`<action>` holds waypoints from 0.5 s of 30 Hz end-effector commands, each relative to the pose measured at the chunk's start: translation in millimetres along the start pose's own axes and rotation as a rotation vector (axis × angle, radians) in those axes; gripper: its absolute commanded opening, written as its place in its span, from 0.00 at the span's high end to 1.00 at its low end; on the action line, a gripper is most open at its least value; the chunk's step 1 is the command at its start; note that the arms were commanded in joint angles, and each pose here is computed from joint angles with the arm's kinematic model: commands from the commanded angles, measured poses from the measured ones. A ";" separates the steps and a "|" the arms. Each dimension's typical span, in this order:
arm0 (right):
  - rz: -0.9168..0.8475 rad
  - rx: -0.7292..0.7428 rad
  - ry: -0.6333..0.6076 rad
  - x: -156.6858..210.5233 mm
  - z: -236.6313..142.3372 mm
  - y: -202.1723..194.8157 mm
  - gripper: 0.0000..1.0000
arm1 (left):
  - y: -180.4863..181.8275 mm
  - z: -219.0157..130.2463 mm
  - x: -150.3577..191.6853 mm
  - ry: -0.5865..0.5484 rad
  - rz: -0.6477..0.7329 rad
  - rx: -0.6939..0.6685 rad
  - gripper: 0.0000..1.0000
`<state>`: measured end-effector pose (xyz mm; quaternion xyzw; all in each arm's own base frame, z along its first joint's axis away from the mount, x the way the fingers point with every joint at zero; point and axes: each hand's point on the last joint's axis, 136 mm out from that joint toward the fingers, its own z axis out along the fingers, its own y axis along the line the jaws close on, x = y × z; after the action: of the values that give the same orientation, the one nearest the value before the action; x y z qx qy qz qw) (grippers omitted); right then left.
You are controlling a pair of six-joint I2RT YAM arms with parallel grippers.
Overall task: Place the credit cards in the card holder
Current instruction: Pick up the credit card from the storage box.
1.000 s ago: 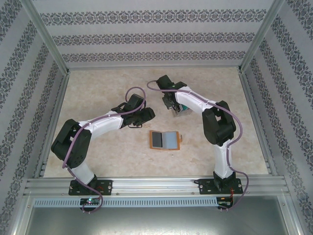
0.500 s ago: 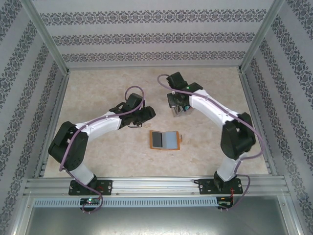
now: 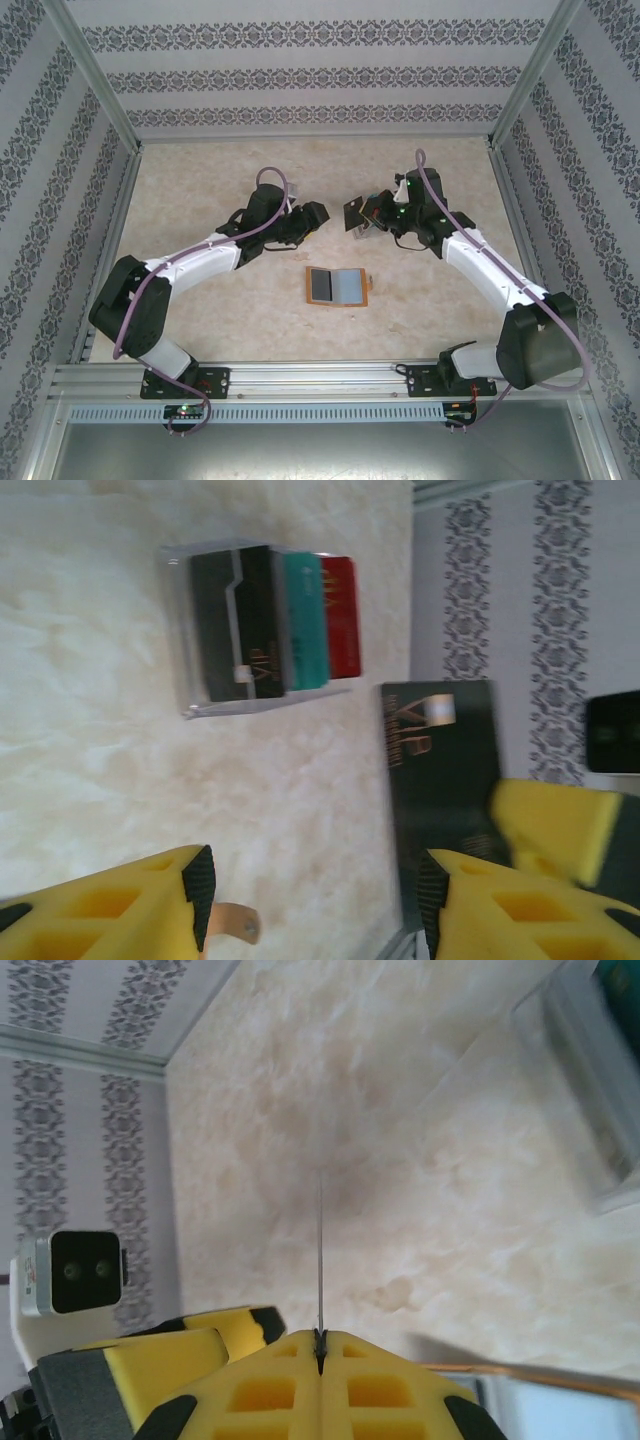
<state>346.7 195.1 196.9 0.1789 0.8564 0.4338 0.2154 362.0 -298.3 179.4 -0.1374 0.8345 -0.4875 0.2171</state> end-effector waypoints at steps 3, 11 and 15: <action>0.143 -0.169 0.062 7.4 2.1 23.3 1.00 | -29.9 11.3 -9.5 0.023 -0.039 0.147 0.47; 0.178 -0.161 0.081 13.4 10.2 11.1 1.00 | -31.7 16.8 -9.4 0.031 -0.075 0.186 0.66; 0.186 -0.150 0.086 14.6 13.3 5.6 1.00 | -37.1 12.5 -10.0 0.024 -0.076 0.207 0.77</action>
<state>341.1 212.4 192.0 0.2224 0.8153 0.5117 0.1551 374.4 -321.7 182.4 -0.1533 0.8004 -0.5501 0.1820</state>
